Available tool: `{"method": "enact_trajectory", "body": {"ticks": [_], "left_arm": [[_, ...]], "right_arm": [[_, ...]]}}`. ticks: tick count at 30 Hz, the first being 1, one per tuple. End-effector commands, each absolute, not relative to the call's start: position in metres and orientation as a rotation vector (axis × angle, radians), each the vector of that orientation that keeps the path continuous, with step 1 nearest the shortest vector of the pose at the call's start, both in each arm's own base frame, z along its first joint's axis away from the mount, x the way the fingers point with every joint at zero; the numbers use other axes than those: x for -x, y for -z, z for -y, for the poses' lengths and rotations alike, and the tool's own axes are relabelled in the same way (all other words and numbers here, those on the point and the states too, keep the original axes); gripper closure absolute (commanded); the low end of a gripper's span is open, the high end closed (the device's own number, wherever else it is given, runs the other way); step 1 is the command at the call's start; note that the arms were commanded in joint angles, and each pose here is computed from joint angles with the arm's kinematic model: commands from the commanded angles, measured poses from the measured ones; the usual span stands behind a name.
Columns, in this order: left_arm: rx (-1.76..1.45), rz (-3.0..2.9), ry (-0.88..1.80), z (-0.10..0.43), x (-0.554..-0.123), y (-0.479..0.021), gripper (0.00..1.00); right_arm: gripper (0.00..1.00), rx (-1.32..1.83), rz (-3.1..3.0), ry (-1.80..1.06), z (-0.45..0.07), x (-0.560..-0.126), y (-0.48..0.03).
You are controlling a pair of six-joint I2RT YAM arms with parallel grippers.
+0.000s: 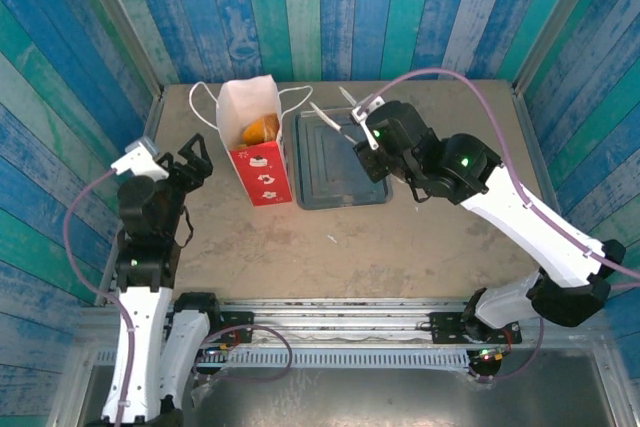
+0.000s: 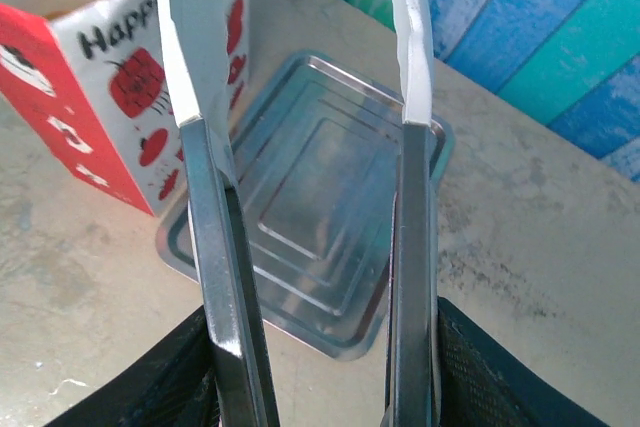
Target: Place the fake bread into the paper bag
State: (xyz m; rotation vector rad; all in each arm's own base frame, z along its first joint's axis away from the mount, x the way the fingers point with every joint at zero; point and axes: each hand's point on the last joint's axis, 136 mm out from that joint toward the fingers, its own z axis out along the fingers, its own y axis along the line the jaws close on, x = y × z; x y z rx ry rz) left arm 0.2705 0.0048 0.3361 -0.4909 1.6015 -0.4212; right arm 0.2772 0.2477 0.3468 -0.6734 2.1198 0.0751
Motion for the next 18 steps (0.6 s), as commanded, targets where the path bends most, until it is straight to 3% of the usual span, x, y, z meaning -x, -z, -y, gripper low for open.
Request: {"method": "enact_trajectory", "body": {"ticks": [1, 10, 18], "left_arm": [[0.591, -1.597, 0.299, -0.028, -0.260, -0.312, 0.06], [0.772, -1.614, 0.224, -0.050, -0.249, -0.255, 0.06], [0.800, -1.621, 0.237, -0.050, -0.251, -0.245, 0.06]], "right_arm": [[0.47, 0.544, -2.120, -0.071, -0.235, -0.286, -0.337], [0.49, 0.442, -2.267, -0.091, -0.223, -0.305, -0.237], [0.49, 0.389, -2.372, -0.056, -0.218, -0.335, -0.160]]}}
